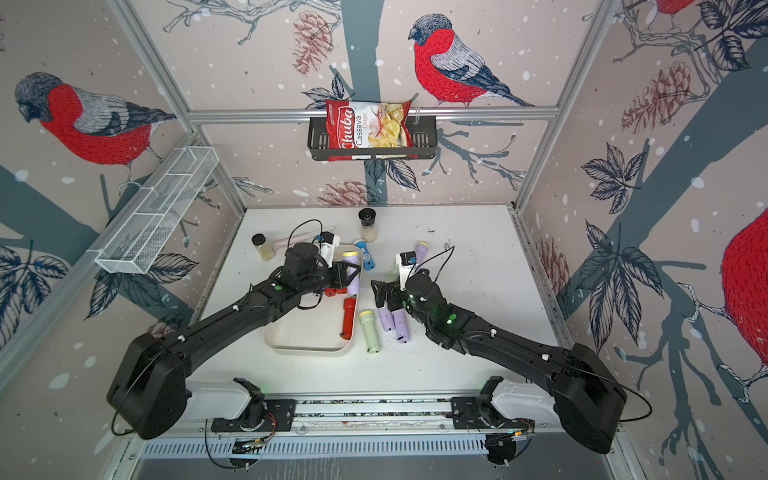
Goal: Put the flashlights into the storage boxes
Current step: Place the flashlight at the storage box.
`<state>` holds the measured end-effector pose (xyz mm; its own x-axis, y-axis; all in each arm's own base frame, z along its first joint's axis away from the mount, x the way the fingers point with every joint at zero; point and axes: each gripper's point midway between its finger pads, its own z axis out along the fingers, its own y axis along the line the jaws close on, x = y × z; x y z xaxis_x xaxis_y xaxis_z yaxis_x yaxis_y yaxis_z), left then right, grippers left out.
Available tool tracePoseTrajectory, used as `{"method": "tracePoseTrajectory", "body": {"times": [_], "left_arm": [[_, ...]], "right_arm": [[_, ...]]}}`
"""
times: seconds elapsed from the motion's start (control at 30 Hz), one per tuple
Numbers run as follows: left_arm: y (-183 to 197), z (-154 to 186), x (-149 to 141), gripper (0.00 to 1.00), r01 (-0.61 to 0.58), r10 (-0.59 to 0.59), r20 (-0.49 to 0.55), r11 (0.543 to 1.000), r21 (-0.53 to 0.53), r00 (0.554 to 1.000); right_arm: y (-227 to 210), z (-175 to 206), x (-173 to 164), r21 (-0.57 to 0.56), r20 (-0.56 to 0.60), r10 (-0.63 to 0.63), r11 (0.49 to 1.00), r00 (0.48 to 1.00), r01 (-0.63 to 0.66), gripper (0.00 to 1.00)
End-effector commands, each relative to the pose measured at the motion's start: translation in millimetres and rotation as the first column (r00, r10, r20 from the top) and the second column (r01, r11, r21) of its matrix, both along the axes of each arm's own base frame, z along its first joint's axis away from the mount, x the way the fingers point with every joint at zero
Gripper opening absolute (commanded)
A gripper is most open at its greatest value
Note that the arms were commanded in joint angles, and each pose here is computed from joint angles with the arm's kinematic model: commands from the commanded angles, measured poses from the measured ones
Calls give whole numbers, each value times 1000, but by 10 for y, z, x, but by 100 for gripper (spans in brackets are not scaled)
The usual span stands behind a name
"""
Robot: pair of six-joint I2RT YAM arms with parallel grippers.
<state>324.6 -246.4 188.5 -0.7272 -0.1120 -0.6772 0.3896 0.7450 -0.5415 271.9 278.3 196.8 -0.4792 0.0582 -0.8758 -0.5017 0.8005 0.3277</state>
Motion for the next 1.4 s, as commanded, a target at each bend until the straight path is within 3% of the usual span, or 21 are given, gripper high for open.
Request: {"method": "tracePoseTrajectory", "body": {"times": [0.0, 0.17, 0.5, 0.77, 1.37], "left_arm": [[216, -233, -115, 32, -4, 12, -63, 993, 117, 998], [445, -528, -278, 33, -12, 52, -178, 976, 218, 983], [436, -998, -495, 34, 49, 46, -389, 972, 232, 920], [362, -1097, -512, 35, 95, 10, -438, 971, 218, 899], [575, -1325, -736, 39, 72, 83, -495, 955, 288, 865]], "right_arm": [[4, 149, 40, 107, 9, 13, 994, 1000, -14, 99], [-120, 119, 121, 189, -27, 20, 982, 999, -15, 99], [-178, 15, 188, 178, -68, 3, 984, 998, 10, 99], [-195, 29, 178, 174, -61, 2, 985, 998, 9, 99], [-224, -29, 168, 153, -83, -9, 988, 996, 22, 99]]}}
